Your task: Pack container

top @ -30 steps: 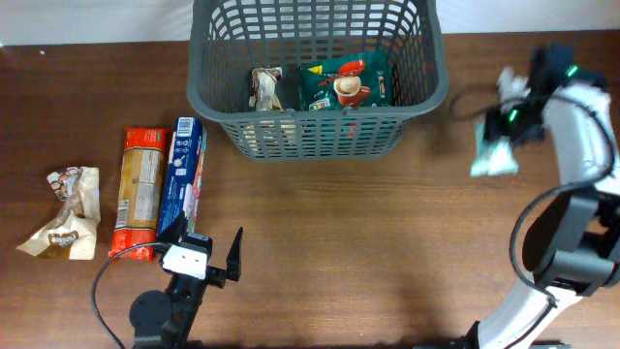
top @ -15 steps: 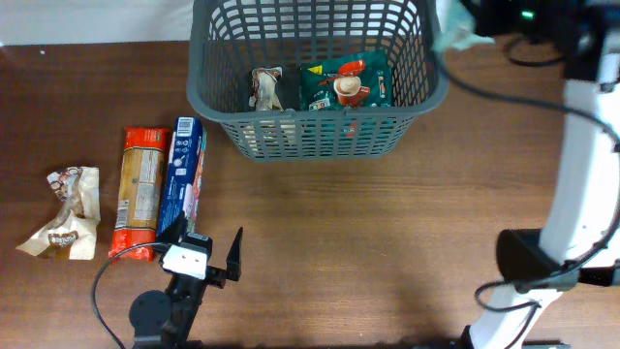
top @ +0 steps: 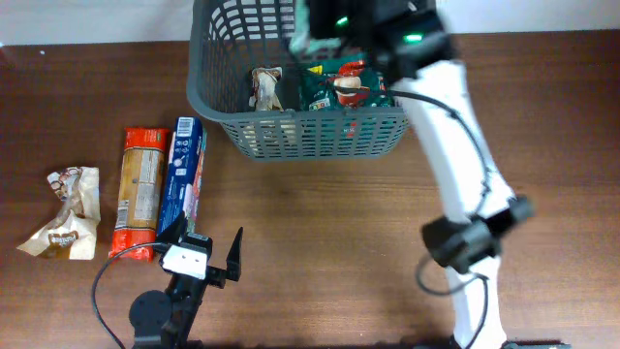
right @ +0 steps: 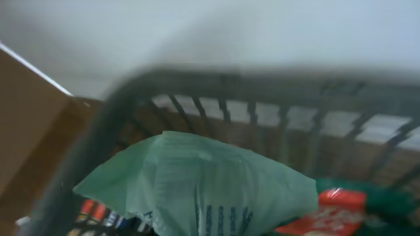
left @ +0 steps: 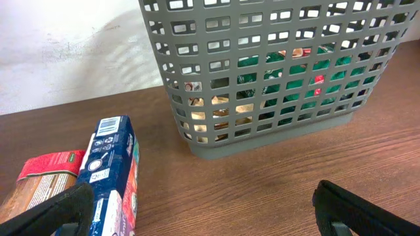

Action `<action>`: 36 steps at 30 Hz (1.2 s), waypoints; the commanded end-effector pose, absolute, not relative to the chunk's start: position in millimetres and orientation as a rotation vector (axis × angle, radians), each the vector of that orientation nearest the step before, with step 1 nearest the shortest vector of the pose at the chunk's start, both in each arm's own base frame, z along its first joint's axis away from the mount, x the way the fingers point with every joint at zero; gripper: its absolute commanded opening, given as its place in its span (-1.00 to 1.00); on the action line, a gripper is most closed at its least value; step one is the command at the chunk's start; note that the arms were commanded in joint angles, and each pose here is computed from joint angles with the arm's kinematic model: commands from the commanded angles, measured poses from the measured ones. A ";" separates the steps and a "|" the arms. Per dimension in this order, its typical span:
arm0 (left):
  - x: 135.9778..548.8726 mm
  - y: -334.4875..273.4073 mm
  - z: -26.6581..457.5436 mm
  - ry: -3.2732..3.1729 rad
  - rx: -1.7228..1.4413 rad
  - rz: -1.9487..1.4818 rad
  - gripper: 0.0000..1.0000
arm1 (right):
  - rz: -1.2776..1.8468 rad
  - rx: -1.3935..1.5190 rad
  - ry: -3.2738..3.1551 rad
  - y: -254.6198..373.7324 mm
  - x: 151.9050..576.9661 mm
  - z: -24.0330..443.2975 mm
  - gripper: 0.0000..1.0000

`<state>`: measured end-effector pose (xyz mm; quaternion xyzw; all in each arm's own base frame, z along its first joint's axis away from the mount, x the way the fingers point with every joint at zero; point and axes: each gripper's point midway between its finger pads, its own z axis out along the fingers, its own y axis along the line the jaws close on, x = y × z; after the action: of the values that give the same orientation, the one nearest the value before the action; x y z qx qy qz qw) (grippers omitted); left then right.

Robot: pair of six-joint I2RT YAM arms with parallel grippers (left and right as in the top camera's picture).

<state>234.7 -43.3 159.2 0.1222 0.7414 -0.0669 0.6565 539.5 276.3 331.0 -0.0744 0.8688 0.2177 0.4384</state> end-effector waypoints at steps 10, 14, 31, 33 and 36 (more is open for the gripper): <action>234.3 -45.8 156.7 1.680 0.280 -0.169 0.99 | 0.499 -0.104 2.347 314.3 559.5 212.9 -0.93; 234.3 -45.8 156.7 1.680 0.280 -0.169 0.98 | 0.499 -0.104 2.350 313.7 560.3 210.9 -0.21; 234.3 -45.8 156.7 1.680 0.280 -0.169 0.99 | 0.476 -0.149 2.008 200.1 485.1 446.7 0.33; 234.3 -45.8 156.7 1.680 0.280 -0.169 0.99 | 0.430 -0.066 1.964 153.8 479.8 471.0 0.33; 234.3 -45.8 156.7 1.680 0.280 -0.169 0.99 | 0.332 0.085 1.896 72.1 470.6 501.1 0.33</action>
<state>234.7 -43.3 159.2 0.1222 0.7414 -0.0669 0.6565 482.5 152.9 466.2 -0.0256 0.8276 0.1895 0.5277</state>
